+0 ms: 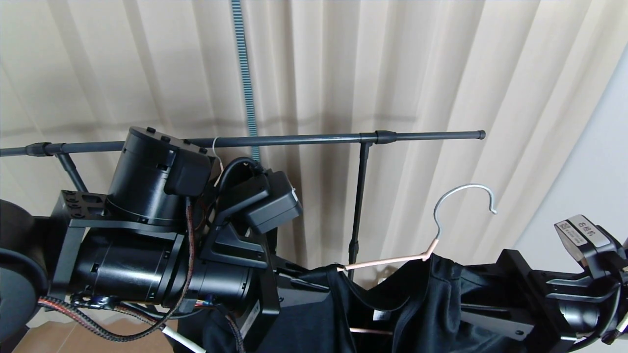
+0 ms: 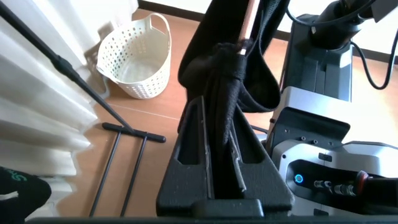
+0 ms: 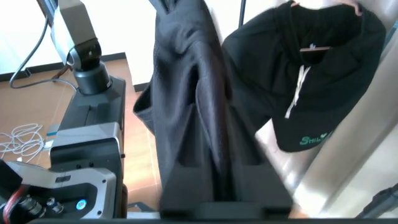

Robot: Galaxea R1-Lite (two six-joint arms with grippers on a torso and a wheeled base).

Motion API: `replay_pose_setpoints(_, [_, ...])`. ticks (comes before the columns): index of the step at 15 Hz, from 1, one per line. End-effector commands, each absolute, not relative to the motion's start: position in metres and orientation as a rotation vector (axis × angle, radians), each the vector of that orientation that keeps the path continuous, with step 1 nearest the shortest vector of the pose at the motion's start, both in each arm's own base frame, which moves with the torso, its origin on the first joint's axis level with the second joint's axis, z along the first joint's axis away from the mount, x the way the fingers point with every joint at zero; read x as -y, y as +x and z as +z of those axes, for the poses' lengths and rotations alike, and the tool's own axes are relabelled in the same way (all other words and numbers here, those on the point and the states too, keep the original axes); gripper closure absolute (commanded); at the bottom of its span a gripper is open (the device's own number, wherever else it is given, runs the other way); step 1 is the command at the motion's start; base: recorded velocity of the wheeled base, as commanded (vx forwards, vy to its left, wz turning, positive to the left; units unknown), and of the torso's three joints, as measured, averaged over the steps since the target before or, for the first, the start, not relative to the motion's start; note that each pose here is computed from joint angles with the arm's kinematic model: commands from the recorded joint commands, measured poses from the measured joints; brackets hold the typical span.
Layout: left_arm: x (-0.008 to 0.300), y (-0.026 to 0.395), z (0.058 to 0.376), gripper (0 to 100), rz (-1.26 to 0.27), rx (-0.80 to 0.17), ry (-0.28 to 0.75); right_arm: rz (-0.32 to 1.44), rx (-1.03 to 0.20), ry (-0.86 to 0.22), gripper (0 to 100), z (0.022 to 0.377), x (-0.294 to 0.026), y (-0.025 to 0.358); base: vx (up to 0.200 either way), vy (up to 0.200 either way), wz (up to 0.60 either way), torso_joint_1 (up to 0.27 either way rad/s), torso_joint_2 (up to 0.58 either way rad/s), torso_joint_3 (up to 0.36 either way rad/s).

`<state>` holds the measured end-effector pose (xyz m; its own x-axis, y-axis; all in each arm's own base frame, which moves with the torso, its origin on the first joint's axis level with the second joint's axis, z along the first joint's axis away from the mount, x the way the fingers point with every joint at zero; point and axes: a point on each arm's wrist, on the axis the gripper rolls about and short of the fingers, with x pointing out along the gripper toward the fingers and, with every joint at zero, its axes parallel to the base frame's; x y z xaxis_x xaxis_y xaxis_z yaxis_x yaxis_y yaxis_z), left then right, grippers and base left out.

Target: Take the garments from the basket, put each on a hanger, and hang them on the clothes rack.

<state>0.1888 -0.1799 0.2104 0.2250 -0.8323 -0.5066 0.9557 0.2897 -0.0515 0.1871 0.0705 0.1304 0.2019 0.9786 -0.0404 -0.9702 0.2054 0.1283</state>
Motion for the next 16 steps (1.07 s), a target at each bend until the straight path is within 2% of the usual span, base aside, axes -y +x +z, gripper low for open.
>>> replay_pose_setpoints(1, [0.176,0.186,0.212,100,-1.255,-0.484,0.295,1.36,-0.125,0.081,0,0.13,-0.07,0.187,0.0,0.0,0.0,0.0,0.0,0.0])
replay_pose_setpoints(9, [0.154,0.173,0.215,100,-1.218,-0.47,0.282,1.242,-0.067,0.042,0,0.135,-0.048,0.199,0.0,0.0,0.0,0.0,0.0,0.0])
replay_pose_setpoints(16, [0.136,0.173,0.208,100,-1.162,-0.489,0.268,1.209,-0.106,0.031,0,0.116,-0.043,0.217,0.0,0.0,0.0,0.0,0.0,0.0])
